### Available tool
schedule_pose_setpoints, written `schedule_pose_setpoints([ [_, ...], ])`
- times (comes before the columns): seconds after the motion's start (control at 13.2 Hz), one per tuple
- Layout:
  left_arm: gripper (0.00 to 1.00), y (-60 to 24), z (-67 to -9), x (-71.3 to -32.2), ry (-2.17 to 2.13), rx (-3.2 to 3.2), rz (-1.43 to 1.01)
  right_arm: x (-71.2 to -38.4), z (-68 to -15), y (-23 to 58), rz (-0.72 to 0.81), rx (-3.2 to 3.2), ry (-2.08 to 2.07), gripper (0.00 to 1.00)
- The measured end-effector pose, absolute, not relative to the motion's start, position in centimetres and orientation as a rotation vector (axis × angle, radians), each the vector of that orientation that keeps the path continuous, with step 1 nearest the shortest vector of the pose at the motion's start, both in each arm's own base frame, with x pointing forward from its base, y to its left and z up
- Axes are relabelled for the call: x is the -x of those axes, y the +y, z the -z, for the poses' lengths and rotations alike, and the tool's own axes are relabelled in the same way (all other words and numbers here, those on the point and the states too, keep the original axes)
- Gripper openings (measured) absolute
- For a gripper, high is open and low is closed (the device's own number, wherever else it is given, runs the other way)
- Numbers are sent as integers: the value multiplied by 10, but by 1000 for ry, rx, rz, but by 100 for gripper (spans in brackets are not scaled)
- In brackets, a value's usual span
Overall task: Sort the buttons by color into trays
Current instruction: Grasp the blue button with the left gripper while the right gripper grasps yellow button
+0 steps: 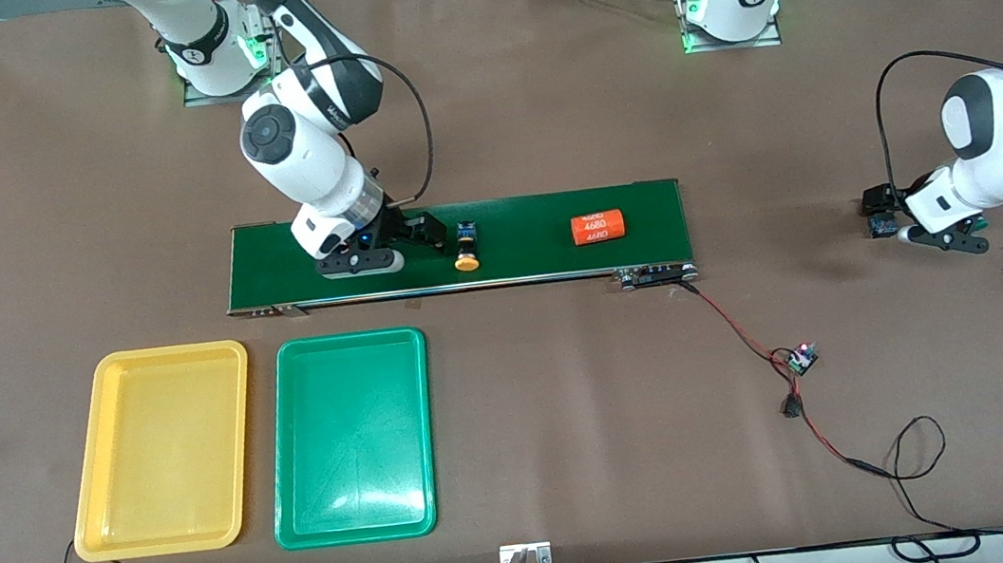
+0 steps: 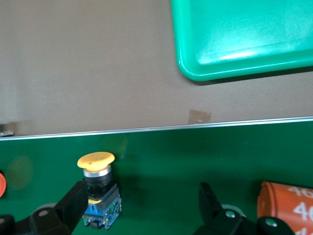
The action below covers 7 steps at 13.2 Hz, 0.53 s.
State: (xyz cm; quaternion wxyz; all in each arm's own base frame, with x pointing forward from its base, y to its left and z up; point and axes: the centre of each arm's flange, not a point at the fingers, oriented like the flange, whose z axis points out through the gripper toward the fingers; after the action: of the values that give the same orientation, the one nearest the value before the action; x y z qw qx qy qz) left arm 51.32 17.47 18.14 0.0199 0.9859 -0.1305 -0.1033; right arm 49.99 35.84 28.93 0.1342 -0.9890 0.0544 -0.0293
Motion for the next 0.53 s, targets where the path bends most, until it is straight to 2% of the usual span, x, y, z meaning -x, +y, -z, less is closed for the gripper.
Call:
schedule_pose_setpoints([
  [0.53, 100, 171, -173, -517, -316, -3077, 265, -505, -280, 369, 68, 2895, 139, 100],
])
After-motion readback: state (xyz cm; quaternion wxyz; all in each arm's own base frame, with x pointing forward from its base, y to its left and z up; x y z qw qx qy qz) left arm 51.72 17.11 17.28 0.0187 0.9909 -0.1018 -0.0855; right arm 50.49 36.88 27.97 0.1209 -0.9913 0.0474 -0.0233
